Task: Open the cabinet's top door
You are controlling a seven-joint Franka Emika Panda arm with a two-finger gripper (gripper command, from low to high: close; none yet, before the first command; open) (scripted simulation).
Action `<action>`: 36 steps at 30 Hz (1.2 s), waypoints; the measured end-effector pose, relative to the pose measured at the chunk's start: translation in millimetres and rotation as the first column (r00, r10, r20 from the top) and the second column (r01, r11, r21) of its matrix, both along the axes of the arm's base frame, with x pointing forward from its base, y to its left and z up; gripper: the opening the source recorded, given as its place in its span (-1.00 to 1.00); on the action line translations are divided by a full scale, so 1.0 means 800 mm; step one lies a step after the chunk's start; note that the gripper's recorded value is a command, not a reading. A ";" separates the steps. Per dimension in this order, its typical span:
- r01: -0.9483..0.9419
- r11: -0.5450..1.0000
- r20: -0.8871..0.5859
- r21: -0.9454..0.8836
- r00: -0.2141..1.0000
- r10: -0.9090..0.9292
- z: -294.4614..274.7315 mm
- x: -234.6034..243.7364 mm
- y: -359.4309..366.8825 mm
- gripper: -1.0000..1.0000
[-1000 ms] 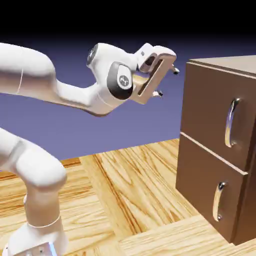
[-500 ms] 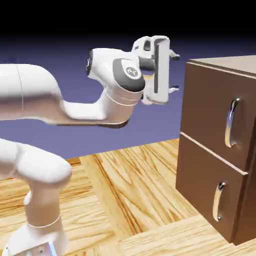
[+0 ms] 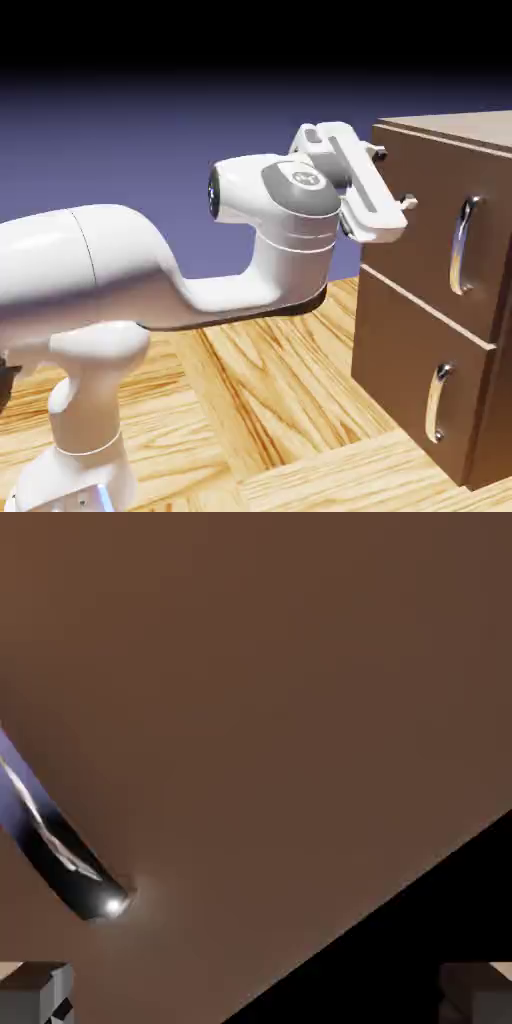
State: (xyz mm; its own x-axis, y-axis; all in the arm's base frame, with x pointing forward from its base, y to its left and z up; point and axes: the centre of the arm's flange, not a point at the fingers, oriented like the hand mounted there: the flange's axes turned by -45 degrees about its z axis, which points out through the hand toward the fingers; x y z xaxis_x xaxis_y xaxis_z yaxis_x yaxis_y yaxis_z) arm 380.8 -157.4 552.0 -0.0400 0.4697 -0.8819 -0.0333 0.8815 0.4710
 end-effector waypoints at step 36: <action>0.271 0.840 0.040 -0.470 0.957 -0.287 -0.119 0.008 0.022 -1.00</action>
